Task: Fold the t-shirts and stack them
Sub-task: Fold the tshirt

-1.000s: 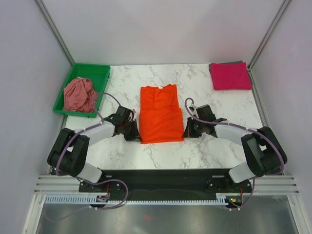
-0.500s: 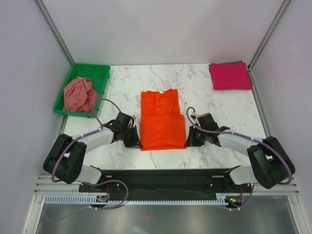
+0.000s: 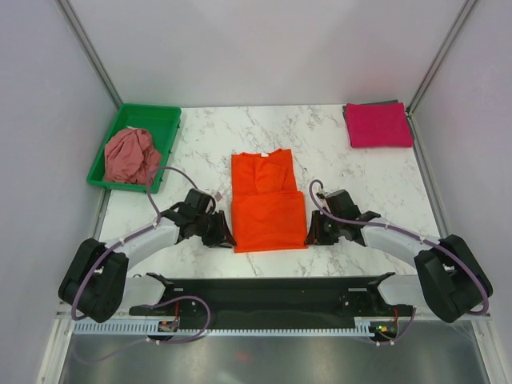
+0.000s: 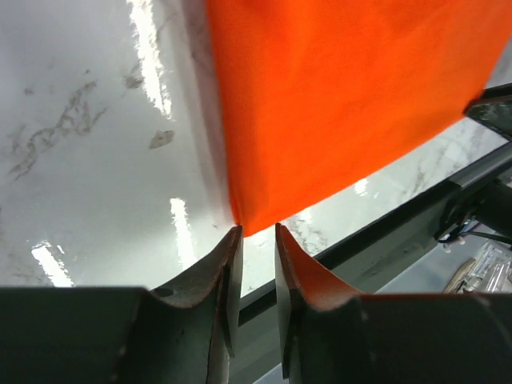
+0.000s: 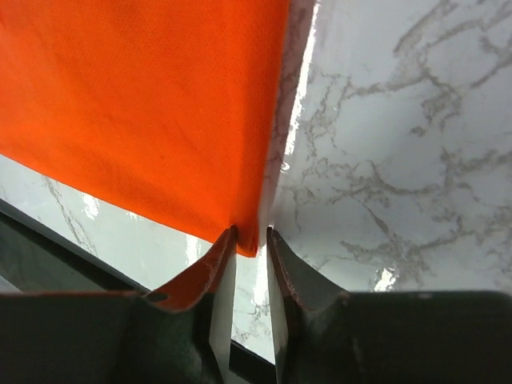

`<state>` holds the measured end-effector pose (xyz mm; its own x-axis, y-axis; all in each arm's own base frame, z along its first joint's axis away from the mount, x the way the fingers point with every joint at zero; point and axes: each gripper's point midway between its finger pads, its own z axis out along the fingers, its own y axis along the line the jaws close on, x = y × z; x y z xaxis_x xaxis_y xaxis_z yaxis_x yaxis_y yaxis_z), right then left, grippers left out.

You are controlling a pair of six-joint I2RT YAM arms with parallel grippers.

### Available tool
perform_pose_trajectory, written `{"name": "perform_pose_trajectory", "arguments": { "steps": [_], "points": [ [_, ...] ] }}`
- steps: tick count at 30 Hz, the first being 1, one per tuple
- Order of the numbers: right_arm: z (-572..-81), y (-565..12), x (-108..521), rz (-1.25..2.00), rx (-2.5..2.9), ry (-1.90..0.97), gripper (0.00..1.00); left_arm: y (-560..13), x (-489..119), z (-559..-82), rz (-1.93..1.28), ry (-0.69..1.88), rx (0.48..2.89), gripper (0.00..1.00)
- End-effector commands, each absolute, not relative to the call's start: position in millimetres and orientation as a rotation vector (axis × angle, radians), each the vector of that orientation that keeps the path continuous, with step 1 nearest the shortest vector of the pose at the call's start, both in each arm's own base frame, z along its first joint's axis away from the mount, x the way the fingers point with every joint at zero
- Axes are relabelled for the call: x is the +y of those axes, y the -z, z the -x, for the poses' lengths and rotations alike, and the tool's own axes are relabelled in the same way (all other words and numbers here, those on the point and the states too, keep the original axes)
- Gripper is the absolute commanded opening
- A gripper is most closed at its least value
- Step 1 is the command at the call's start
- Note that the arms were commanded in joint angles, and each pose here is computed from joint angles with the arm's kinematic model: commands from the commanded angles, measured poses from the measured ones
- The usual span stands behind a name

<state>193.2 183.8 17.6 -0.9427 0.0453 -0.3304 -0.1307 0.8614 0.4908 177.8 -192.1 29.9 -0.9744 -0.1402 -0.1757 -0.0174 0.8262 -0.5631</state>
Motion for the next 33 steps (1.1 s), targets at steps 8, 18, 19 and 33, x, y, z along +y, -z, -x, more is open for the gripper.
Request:
{"name": "perform_pose_trajectory", "arguments": {
  "steps": [8,18,19,33],
  "points": [
    [-252,-64,172,0.037,2.614,-0.475,0.23,-106,-193,-251,0.124,0.710,2.582,0.38],
    [-347,-74,197,0.208,2.534,-0.383,0.16,-87,-222,-323,0.064,0.678,2.603,0.33],
    [-356,-79,201,0.222,2.517,-0.385,0.17,-85,-222,-328,0.070,0.678,2.607,0.32],
    [-391,-39,197,0.244,2.581,-0.293,0.18,-41,-192,-358,0.186,0.583,2.685,0.32]
  ]
}}
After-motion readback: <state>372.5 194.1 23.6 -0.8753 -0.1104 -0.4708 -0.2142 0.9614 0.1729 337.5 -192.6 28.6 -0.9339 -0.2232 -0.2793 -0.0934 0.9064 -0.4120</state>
